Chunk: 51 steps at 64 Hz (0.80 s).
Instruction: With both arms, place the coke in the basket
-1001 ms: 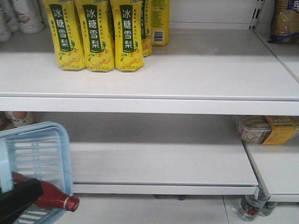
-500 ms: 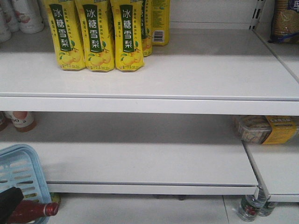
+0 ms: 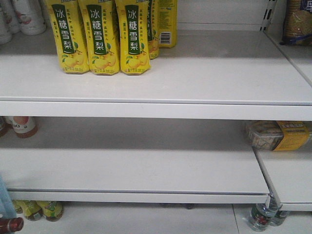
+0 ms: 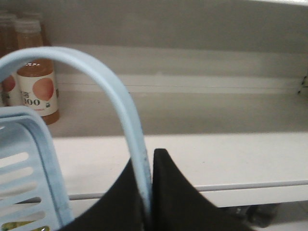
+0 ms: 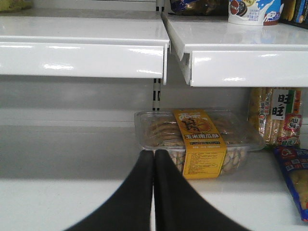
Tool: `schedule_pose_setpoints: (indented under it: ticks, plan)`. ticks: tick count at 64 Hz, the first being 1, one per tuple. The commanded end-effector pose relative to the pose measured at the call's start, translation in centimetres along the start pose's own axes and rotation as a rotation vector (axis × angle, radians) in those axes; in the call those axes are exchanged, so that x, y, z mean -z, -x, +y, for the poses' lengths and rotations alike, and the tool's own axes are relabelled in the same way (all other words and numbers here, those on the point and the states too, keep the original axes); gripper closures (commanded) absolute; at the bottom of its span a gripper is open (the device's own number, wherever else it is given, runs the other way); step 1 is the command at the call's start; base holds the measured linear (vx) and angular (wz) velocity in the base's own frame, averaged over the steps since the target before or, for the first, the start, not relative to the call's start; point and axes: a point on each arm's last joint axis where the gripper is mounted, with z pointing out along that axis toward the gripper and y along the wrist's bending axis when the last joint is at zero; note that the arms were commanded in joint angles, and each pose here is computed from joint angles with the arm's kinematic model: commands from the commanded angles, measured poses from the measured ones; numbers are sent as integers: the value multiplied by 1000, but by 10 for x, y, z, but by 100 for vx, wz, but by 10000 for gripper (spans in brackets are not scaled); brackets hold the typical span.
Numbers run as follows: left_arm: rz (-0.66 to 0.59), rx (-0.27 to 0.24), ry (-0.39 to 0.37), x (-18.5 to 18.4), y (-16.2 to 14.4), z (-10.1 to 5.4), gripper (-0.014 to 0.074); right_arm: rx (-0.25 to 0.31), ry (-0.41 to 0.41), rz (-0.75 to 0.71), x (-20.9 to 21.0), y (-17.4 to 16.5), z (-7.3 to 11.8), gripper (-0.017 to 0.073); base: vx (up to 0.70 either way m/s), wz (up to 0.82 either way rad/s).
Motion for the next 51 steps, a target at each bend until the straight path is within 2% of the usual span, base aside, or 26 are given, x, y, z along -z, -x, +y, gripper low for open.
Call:
schedule_pose_setpoints:
  ticks: [1, 17, 25, 33, 45, 51]
  plan:
    - [-165, -103, 40, 5, 21, 1, 599, 5, -38, -73, 0, 15, -4, 569, 0, 0]
    - [-217, -127, 101, 12, 22, 4, 599, 5, -38, -73, 0, 15, -4, 569, 0, 0]
    - [-212, -132, 104, 12, 21, 4, 599, 5, -38, -73, 0, 15, -4, 569, 0, 0]
    - [-204, -173, 111, 11, 21, 4, 599, 5, -38, -73, 0, 15, -4, 569, 0, 0]
    - [-203, -182, 113, 11, 21, 4, 599, 5, -38, -73, 0, 15, -4, 569, 0, 0]
    - [-203, -207, 119, 12, 21, 4, 599, 5, -38, -73, 0, 15, -4, 569, 0, 0]
